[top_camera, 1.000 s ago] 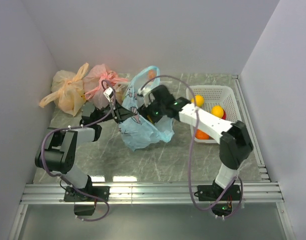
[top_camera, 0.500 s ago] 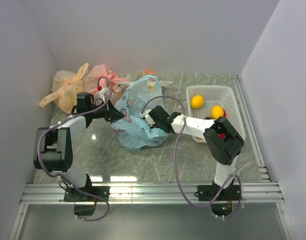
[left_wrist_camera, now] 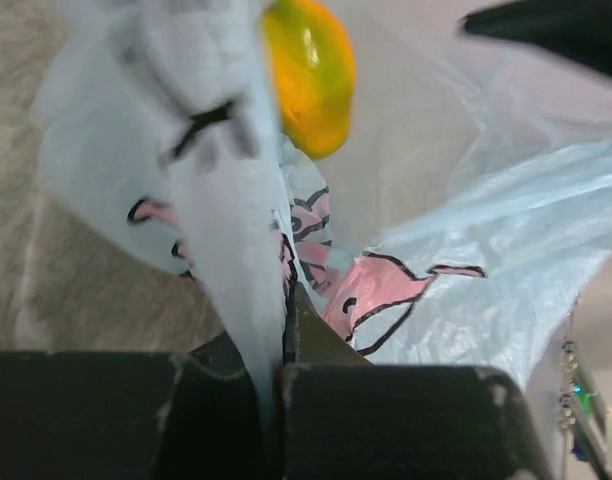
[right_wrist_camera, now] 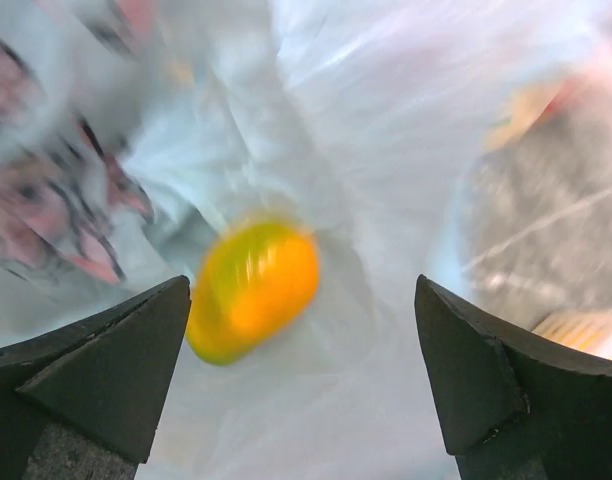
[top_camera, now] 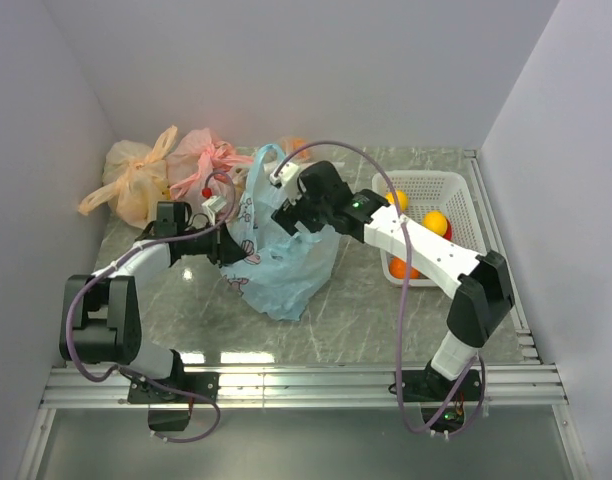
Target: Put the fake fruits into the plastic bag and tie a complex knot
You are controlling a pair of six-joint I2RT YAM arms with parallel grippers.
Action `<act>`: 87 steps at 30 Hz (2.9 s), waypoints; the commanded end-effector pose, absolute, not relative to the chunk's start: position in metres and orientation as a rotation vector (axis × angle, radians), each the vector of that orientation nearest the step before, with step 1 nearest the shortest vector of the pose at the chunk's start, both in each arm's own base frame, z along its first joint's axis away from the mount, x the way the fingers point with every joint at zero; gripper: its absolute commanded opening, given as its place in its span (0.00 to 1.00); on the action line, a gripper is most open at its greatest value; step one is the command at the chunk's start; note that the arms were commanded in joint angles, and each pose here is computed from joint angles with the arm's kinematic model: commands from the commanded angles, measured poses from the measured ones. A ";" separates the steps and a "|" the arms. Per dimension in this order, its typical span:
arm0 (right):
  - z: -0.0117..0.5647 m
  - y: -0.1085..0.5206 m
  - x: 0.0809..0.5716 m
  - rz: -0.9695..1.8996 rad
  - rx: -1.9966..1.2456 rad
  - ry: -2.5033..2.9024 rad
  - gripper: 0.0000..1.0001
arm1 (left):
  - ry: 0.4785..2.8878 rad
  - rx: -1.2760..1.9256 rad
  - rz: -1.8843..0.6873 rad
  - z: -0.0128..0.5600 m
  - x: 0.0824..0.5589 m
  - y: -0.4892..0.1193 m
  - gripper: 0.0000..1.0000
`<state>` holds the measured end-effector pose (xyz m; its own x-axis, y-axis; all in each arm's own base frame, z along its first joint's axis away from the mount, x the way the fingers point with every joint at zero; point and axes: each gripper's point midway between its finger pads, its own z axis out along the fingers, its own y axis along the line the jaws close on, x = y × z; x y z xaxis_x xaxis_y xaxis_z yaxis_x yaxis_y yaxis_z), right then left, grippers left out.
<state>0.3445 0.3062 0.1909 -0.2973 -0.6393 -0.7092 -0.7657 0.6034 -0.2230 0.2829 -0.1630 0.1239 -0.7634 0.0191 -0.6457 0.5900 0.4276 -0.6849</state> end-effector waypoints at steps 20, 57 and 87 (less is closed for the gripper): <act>0.158 0.323 0.141 0.526 -1.904 1.608 0.95 | 2.054 0.164 -1.317 0.139 0.316 -0.178 0.02; 0.183 0.034 0.454 0.219 0.216 2.350 1.00 | 1.997 0.316 -1.187 0.161 0.328 -0.185 0.11; 0.080 0.047 0.499 0.322 0.464 2.409 0.87 | 2.026 0.345 -1.140 0.153 0.327 -0.182 0.01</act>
